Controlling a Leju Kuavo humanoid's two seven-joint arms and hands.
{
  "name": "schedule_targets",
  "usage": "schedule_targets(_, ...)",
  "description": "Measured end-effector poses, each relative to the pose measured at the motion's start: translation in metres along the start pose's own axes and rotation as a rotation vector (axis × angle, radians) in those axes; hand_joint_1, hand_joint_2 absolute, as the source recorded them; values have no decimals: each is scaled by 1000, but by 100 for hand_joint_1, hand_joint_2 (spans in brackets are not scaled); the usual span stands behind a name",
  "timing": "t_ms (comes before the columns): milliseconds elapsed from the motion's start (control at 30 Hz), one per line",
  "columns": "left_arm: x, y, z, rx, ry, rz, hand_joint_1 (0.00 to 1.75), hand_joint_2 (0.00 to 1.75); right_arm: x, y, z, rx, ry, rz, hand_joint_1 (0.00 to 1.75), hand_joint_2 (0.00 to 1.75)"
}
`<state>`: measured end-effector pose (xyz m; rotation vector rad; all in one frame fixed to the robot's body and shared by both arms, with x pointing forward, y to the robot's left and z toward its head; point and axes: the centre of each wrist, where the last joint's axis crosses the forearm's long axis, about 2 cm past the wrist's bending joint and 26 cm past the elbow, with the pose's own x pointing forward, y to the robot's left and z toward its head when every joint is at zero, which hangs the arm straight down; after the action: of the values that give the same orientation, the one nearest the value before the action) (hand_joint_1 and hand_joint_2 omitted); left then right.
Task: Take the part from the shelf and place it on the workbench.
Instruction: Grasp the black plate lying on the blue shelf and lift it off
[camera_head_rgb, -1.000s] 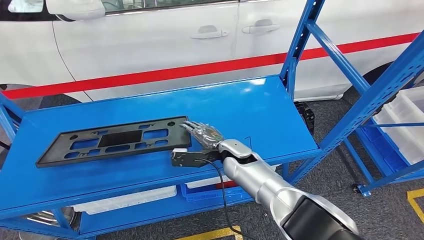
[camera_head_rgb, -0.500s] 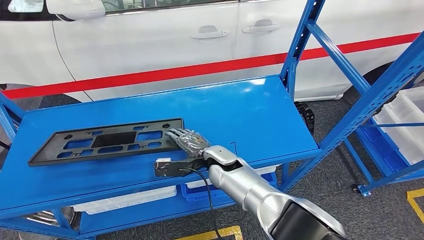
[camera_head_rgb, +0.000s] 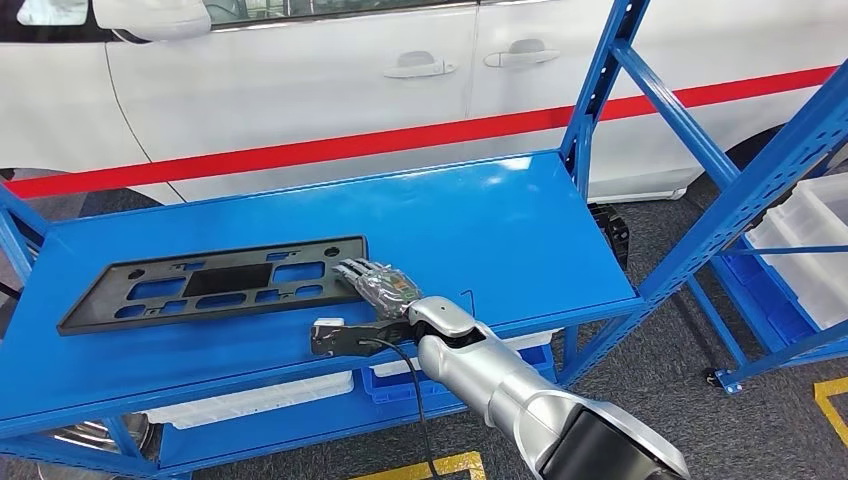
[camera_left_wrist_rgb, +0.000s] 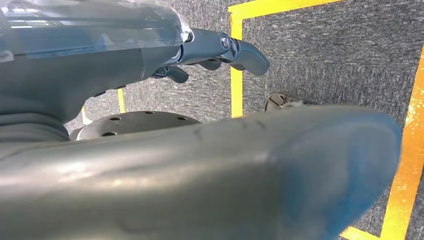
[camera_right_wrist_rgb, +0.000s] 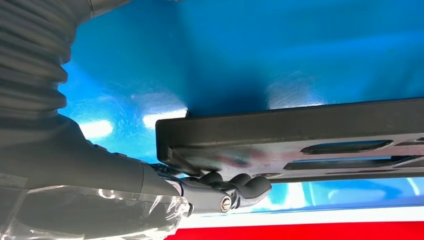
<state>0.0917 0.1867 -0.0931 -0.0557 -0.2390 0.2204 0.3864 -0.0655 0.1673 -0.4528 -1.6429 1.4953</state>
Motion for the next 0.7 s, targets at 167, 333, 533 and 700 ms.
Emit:
schedule_targets(167, 0, 0, 0, 2, 0, -1, 0, 0, 0, 0, 0, 2, 1, 0, 0, 175)
schedule_targets(333, -1, 1, 0, 7, -6, 4, 0, 0, -6, -1, 1, 12, -7, 3, 0, 175)
schedule_targets(533, -5, 5, 0, 16, -6, 18, 0, 0, -24, -10, 4, -22, 6, 9, 0, 175)
schedule_targets(700, -7, 7, 0, 19, -6, 22, 0, 0, -39, -17, 7, -43, 36, 14, 0, 175)
